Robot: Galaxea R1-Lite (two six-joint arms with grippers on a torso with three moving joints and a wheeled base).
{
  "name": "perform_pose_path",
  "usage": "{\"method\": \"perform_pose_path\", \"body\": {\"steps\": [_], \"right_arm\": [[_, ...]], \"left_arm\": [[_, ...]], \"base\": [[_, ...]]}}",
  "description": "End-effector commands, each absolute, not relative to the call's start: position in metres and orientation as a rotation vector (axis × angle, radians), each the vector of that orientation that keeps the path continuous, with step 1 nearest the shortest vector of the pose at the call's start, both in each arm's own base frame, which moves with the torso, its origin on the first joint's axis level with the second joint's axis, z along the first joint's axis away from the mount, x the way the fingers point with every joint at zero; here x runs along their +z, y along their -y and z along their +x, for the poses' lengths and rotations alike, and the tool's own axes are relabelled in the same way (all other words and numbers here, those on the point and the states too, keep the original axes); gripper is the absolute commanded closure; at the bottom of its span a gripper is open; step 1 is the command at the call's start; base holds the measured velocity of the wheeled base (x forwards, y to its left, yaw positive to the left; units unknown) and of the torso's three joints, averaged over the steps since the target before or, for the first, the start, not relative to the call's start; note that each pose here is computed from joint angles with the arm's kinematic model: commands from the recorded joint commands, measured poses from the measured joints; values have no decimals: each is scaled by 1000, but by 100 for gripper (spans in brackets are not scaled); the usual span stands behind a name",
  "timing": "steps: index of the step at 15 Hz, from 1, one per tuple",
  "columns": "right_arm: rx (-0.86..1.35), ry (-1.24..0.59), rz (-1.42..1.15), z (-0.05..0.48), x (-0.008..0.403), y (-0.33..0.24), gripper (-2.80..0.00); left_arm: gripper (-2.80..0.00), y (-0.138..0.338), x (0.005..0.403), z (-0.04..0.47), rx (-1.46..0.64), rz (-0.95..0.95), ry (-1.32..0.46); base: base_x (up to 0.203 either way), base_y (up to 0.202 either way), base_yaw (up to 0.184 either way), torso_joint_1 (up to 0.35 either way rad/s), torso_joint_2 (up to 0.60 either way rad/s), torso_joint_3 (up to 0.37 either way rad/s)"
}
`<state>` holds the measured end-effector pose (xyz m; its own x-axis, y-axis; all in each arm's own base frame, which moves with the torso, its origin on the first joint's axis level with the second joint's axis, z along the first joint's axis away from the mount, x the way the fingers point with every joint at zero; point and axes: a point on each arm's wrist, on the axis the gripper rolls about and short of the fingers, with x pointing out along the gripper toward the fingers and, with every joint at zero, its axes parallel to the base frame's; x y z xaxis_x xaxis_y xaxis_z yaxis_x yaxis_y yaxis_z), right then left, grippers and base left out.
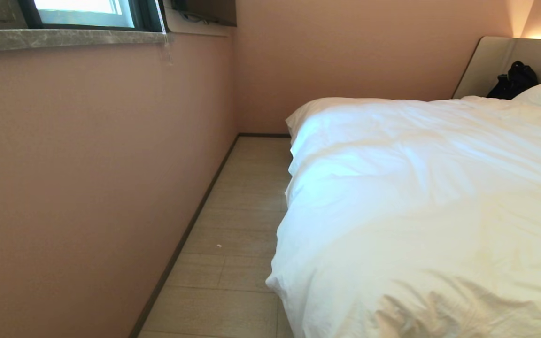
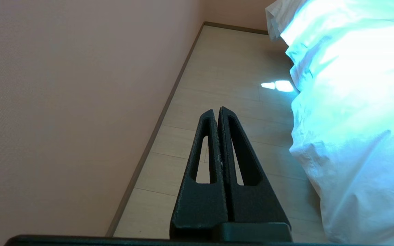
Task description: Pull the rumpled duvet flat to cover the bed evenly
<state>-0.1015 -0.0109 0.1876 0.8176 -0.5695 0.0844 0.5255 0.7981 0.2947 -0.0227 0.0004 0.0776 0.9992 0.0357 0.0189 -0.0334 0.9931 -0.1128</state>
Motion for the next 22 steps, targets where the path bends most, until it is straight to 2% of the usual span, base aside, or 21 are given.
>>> {"method": "perform_pose_path", "body": {"steps": [1, 6, 9, 14, 22], "right_arm": [[-278, 371, 162, -90, 189, 5, 0], [-236, 490, 83, -70, 177, 4, 0], [-183, 470, -8, -49, 149, 3, 0], [-62, 278, -53, -27, 105, 0, 0], [-7, 37, -45, -23, 79, -1, 0]], "left_arm": [[0, 0, 78, -23, 37, -114, 22], [0, 0, 78, -23, 36, -114, 22], [0, 0, 78, -23, 36, -114, 21], [0, 0, 78, -23, 36, -114, 22], [0, 0, 78, -23, 36, -114, 22]], "base": [[0, 0, 0, 0, 0, 0], [0, 0, 0, 0, 0, 0], [0, 0, 0, 0, 0, 0], [0, 0, 0, 0, 0, 0], [0, 0, 0, 0, 0, 0]]}}
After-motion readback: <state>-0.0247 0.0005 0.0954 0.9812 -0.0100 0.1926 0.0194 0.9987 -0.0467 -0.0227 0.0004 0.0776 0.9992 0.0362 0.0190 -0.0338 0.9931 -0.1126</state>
